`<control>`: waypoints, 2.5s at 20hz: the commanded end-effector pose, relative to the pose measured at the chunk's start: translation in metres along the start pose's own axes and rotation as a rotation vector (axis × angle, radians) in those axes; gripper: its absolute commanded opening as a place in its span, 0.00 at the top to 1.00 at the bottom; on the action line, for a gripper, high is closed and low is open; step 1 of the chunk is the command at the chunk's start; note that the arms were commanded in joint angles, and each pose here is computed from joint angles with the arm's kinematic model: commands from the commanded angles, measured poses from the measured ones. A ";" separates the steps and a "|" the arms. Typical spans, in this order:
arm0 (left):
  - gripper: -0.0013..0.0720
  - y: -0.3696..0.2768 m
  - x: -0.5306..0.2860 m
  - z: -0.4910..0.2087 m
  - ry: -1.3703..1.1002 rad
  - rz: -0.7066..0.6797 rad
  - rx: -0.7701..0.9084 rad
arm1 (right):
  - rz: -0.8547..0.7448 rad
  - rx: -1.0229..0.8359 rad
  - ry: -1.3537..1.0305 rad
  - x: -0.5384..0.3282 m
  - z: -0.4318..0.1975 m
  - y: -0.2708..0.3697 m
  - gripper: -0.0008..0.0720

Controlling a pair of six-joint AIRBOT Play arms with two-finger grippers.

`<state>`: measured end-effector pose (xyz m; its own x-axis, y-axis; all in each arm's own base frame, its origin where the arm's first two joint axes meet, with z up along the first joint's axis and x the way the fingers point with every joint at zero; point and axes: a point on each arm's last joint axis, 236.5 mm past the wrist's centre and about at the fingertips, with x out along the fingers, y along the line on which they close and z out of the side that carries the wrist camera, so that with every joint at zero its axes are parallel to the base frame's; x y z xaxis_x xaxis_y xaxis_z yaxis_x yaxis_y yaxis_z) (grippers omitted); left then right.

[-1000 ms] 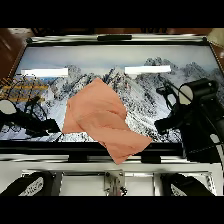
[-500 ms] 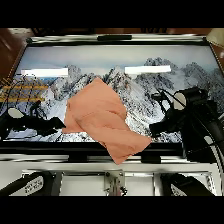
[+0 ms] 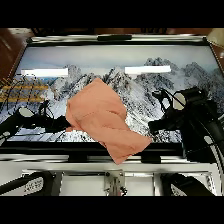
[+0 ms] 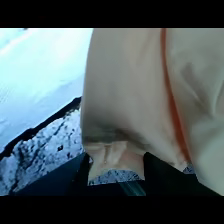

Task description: Fold the shirts.

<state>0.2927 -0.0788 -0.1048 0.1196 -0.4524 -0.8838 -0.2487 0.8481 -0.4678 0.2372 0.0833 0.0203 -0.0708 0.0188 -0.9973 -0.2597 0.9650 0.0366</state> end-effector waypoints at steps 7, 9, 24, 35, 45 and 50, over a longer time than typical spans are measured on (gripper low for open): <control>0.94 -0.003 0.002 -0.003 0.029 0.003 0.059 | 0.095 0.150 0.043 0.042 -0.011 0.009 0.06; 0.94 -0.006 -0.003 0.003 0.008 0.000 0.072 | 0.216 0.256 0.131 0.070 -0.034 0.015 0.06; 0.94 -0.043 -0.058 0.036 -0.168 -0.032 0.177 | 0.436 0.388 0.205 0.118 -0.029 0.073 0.91; 0.94 -0.225 -0.538 0.040 -1.470 -0.092 0.576 | 0.030 0.180 -1.165 -0.325 0.040 -0.026 0.91; 0.94 -0.270 -0.656 -0.122 -1.843 -0.157 0.735 | 0.113 0.125 -1.742 -0.500 -0.082 -0.004 0.91; 0.94 -0.214 -0.562 -0.045 -1.500 0.080 0.650 | -0.084 0.230 -1.376 -0.417 -0.025 -0.049 0.91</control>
<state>0.2085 -0.0310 0.5503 0.9595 -0.1151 0.2570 0.1237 0.9922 -0.0178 0.2315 0.0424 0.4823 0.9814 0.1796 -0.0672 -0.1673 0.9732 0.1576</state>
